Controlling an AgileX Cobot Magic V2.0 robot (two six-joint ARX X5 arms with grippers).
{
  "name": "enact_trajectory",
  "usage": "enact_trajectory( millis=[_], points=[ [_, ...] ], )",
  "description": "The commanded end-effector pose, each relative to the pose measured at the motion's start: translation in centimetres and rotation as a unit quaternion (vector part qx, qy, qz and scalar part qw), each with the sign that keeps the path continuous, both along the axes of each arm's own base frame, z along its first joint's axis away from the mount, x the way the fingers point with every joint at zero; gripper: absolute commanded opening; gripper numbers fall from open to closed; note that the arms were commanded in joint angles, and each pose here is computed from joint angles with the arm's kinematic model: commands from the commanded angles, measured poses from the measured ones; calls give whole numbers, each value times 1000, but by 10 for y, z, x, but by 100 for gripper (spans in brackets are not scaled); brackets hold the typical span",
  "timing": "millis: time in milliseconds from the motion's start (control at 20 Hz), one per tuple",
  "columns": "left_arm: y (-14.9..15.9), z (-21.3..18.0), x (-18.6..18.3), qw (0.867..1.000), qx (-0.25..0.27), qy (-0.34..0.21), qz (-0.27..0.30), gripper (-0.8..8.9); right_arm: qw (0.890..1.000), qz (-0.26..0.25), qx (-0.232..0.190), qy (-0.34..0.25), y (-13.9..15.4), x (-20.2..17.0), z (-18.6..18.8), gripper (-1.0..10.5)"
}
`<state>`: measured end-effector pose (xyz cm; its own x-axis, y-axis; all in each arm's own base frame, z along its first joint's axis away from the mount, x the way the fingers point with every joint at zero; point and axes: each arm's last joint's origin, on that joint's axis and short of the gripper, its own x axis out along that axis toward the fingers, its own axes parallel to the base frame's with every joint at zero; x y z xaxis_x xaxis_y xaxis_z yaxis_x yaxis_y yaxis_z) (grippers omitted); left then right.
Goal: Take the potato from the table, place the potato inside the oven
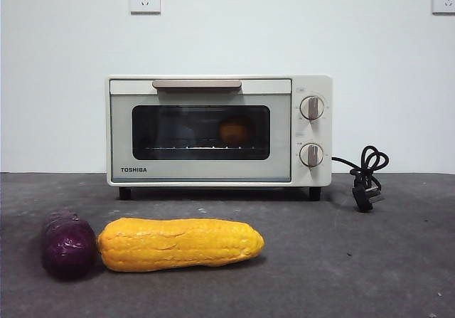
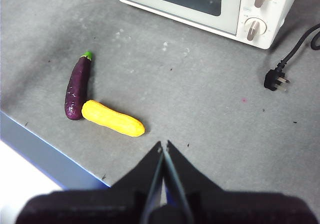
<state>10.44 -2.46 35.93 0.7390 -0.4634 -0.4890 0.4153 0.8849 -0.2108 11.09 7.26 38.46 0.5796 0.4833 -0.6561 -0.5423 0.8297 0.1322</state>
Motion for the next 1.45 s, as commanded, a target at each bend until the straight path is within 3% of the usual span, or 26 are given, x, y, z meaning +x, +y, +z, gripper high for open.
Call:
enact_trajectory(
  millis=[50, 150, 250, 400, 500, 600, 1000, 1200, 1450],
  points=[
    [0, 1, 1, 999, 36, -26, -7, -4, 1000, 1, 1, -4, 0, -1, 1, 1],
    [5, 8, 0, 991, 74, -99, 49, -4, 1000, 1, 1, -4, 0, -1, 1, 1],
    [12, 12, -4, 968, 105, -198, 109, -4, 1000, 1, 1, -4, 0, -1, 1, 0],
    [18, -11, -11, 933, 93, -315, 149, -4, 1000, 1, 1, -4, 0, -1, 1, 0],
    [20, -39, -12, 914, 90, -356, 172, -4, 1000, 1, 1, -4, 0, -1, 1, 1],
    [22, -69, -13, 906, 92, -369, 186, -4, 1000, 1, 1, -3, 0, -1, 1, 1],
    [27, -171, -8, 914, 125, -297, 245, -4, 1000, 1, 1, -4, 0, -1, 1, 1],
    [27, -193, -8, 920, 129, -278, 243, -4, 1000, 1, 1, -4, 0, -1, 1, 1],
    [26, -208, -9, 943, 127, -203, 231, -4, 1000, 1, 1, -3, 0, -1, 1, 1]
  ],
)
